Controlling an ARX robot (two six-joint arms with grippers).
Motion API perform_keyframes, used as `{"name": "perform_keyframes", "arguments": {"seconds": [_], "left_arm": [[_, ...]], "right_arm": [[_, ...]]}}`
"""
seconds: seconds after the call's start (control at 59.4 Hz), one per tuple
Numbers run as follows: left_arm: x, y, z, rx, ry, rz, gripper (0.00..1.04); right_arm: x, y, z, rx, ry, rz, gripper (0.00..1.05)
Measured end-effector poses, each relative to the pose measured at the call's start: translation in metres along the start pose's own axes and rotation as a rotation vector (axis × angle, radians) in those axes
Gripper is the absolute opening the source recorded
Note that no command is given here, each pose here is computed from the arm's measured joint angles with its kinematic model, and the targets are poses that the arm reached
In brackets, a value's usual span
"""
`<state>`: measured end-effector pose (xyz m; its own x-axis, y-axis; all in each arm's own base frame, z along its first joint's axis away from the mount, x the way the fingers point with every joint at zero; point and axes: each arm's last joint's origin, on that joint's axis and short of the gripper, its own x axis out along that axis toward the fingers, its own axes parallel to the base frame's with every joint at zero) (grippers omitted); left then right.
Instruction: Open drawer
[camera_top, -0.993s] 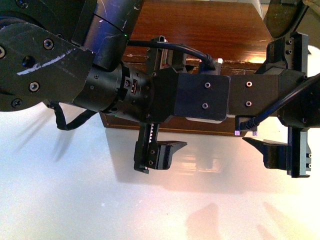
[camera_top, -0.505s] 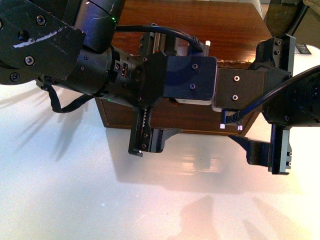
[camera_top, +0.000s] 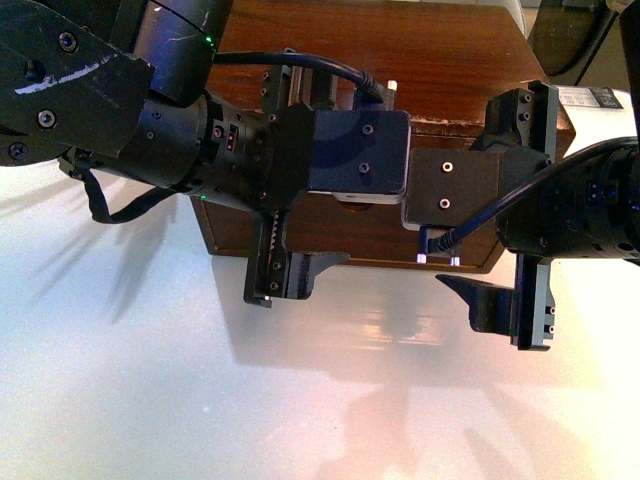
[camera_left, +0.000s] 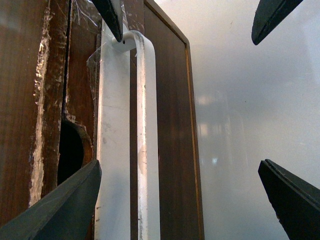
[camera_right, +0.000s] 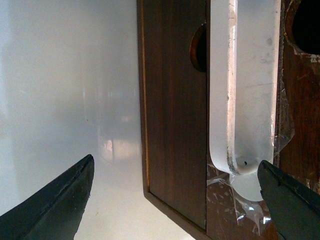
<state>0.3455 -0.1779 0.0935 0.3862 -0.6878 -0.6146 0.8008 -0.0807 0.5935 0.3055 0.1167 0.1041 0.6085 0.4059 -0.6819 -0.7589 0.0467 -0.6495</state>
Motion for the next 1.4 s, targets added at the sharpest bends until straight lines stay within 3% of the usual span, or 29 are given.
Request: {"name": "perform_keyframes", "arguments": {"seconds": [1.397], "left_arm": [[0.009,0.003,-0.023,0.0,0.065,-0.088,0.96]], "right_arm": [[0.032,-0.006,0.003,-0.047,-0.027,0.049,0.96]]}}
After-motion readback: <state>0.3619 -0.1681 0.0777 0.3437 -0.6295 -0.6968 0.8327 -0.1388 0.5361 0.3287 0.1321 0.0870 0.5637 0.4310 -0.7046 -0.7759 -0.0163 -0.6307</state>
